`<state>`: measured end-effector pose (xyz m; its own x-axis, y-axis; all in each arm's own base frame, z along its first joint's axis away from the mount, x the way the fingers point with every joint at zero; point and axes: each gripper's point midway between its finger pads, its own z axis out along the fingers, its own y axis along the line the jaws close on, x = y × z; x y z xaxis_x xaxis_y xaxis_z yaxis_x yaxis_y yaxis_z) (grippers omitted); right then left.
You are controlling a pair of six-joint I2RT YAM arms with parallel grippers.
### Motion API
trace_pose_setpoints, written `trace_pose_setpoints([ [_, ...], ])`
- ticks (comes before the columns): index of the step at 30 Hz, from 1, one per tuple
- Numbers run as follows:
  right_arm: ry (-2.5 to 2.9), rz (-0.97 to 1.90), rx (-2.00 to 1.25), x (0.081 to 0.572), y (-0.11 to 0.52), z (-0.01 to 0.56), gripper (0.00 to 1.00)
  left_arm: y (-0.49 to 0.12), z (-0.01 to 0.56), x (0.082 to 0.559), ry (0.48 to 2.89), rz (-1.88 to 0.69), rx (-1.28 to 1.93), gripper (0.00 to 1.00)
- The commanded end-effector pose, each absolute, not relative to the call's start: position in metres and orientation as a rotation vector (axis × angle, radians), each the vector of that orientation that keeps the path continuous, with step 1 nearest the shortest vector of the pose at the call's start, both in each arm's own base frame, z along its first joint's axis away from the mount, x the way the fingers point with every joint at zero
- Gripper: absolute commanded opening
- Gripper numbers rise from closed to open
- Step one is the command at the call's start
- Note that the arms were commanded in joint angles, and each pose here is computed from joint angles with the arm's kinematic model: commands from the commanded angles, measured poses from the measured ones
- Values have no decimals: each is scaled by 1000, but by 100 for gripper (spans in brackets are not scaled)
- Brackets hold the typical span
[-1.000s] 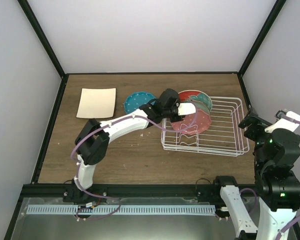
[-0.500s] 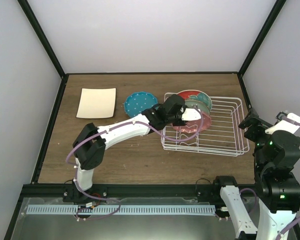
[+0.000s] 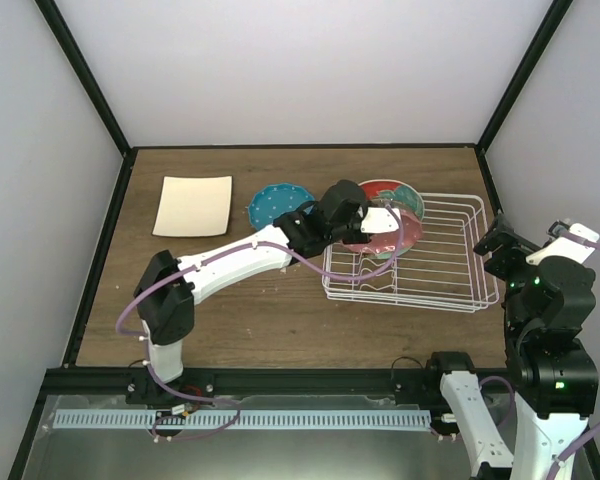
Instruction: Unload the plates from the dish rack
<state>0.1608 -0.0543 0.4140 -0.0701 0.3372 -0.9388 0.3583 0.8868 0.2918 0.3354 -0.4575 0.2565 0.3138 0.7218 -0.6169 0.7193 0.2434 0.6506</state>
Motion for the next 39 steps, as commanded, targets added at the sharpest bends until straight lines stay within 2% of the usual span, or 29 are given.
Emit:
trace_pose_setpoints([
  [1,1647,11,548,162,-52,418,100,-433,417,350,1221,39,1080,4],
  [12,1653,26,551,167,-51,413,100,-383,515,339,1190,-29,904,4],
  [17,1657,33,552,170,-50,409,100,-330,570,356,1219,-123,730,4],
  [20,1657,41,550,171,-49,409,100,-284,585,385,1273,-174,599,4],
  [23,1656,50,549,172,-48,410,100,-236,564,431,1413,-271,477,4],
  [29,1653,75,551,173,-45,410,100,-148,457,521,1775,-616,165,4],
  [34,1654,89,551,171,-44,410,100,-133,371,548,1931,-910,51,4],
  [39,1656,87,554,166,-44,410,100,-136,297,554,2018,-1198,-66,4],
])
